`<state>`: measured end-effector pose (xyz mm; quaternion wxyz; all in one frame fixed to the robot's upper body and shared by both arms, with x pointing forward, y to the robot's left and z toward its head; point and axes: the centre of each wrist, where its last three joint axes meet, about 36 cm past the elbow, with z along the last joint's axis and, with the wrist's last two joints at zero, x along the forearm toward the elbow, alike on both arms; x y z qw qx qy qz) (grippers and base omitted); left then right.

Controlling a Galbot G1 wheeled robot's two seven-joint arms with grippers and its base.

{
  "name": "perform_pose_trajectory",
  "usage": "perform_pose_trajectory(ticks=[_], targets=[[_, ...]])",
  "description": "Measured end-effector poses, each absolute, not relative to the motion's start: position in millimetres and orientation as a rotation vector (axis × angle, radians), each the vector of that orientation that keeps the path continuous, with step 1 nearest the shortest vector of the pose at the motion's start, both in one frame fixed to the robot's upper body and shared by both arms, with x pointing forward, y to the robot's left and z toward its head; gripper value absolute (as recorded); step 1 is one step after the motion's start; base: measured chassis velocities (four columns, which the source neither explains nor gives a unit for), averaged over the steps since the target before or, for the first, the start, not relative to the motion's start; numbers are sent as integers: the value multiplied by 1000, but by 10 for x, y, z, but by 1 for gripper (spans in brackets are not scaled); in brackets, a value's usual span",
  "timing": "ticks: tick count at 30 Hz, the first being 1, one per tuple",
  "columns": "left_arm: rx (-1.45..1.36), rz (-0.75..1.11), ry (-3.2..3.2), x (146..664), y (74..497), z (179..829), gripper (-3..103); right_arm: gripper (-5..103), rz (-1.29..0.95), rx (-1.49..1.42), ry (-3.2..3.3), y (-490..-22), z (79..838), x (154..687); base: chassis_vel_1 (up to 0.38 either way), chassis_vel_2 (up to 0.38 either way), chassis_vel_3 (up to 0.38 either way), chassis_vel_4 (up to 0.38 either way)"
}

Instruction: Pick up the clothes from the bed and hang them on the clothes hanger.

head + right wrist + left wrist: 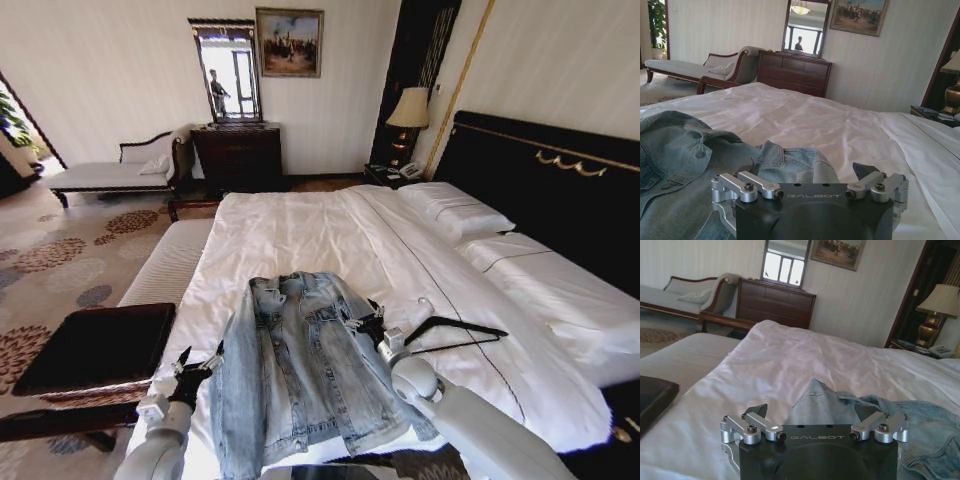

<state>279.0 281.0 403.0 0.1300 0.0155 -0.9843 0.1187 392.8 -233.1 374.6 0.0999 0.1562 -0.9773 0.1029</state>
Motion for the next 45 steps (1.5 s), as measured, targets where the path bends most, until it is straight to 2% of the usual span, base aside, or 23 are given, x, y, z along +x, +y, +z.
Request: perform_pose_trajectory(ticks=[5, 8, 12, 17, 31, 40, 45], targets=[[-4, 286, -2842, 3018, 2833, 3976, 99, 100, 310, 393, -2880, -2346, 3776, 4081, 0, 0, 0, 0], [-31, 220, -2822, 2844, 2789, 3909, 99, 100, 423, 334, -2872, -2714, 3850, 4328, 0, 0, 0, 0], [-14, 253, -2822, 2730, 2751, 3909, 99, 100, 524, 371, -2855, -3029, 4056, 4483, 0, 0, 0, 0], [58, 335, -2820, 2665, 2774, 3850, 99, 100, 608, 373, -2847, -3200, 4230, 4629, 0, 0, 0, 0], [144, 429, -2785, 2367, 2943, 3728, 99, 100, 654, 332, -2784, -3340, 4220, 4550, -26, -20, 31, 28], [155, 452, -2798, 2411, 2942, 3734, 99, 100, 675, 310, -2780, -3421, 4362, 4524, -217, -200, 197, 188], [166, 463, -2790, 2389, 2952, 3717, 99, 100, 756, 320, -2706, -3592, 4514, 4407, -190, -194, 199, 154]])
